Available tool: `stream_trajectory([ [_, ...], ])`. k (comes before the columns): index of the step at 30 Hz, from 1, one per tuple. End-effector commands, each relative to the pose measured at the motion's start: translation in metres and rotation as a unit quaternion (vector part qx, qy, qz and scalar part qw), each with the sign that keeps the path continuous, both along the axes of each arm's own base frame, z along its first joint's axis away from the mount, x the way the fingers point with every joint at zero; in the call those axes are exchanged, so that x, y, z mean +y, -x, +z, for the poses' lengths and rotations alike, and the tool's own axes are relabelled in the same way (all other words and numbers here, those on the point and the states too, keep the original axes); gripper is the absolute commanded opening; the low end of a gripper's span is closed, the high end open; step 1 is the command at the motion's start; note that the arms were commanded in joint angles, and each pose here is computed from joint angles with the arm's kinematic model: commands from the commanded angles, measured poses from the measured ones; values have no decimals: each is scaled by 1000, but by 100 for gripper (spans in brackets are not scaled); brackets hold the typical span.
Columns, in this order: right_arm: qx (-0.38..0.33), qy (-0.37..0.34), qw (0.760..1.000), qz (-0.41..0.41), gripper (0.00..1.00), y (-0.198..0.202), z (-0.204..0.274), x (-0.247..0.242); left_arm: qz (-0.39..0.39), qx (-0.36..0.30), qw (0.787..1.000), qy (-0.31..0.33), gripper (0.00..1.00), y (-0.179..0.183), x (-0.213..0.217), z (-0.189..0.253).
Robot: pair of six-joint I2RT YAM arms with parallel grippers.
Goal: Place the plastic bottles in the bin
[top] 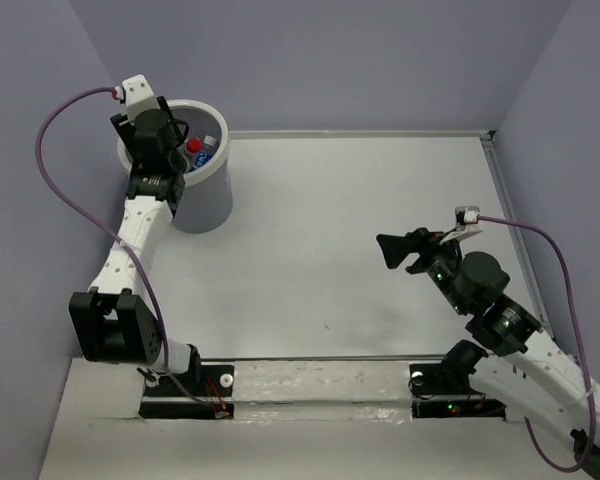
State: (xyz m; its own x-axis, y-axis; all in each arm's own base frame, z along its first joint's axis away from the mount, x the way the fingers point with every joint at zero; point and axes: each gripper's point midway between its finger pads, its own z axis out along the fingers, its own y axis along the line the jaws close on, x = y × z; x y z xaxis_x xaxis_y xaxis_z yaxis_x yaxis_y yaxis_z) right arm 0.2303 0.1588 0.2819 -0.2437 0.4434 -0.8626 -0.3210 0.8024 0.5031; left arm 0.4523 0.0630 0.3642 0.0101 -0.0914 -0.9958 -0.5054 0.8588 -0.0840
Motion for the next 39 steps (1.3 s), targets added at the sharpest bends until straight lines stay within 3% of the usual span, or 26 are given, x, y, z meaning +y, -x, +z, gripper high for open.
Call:
stream_trajectory([
  [1, -24, -16, 1000, 8, 93, 2, 15, 3, 23, -63, 998, -11, 67, 2, 10, 47],
  [5, -27, -15, 1000, 4, 93, 1, 17, 1, 3, -40, 999, -23, 99, -7, 4, 36],
  [10, -27, -18, 999, 0, 93, 0, 16, 1, -86, -72, 994, -9, 99, -8, -28, 60],
  [16, -30, -21, 999, 16, 93, -4, 20, 12, -188, -155, 970, -8, 99, 32, -94, 133],
  [22, -64, -35, 997, 29, 94, 2, 44, 12, -335, -220, 915, 42, 99, 95, -163, 172],
  [25, -91, -49, 994, 27, 100, 10, 65, 3, -397, -223, 888, 67, 99, 121, -182, 166],
  [29, -145, -73, 987, 3, 100, 18, 99, -15, -518, -200, 826, 92, 99, 164, -220, 139],
  [32, -153, -68, 986, -14, 100, 14, 109, -20, -570, -184, 795, 94, 99, 189, -234, 119],
  [36, -158, 12, 987, 9, 100, 11, 109, -11, -596, -204, 770, 101, 99, 225, -233, 116],
  [39, -182, 0, 983, 12, 100, 25, 132, -21, -599, -240, 759, 86, 99, 255, -223, 130],
])
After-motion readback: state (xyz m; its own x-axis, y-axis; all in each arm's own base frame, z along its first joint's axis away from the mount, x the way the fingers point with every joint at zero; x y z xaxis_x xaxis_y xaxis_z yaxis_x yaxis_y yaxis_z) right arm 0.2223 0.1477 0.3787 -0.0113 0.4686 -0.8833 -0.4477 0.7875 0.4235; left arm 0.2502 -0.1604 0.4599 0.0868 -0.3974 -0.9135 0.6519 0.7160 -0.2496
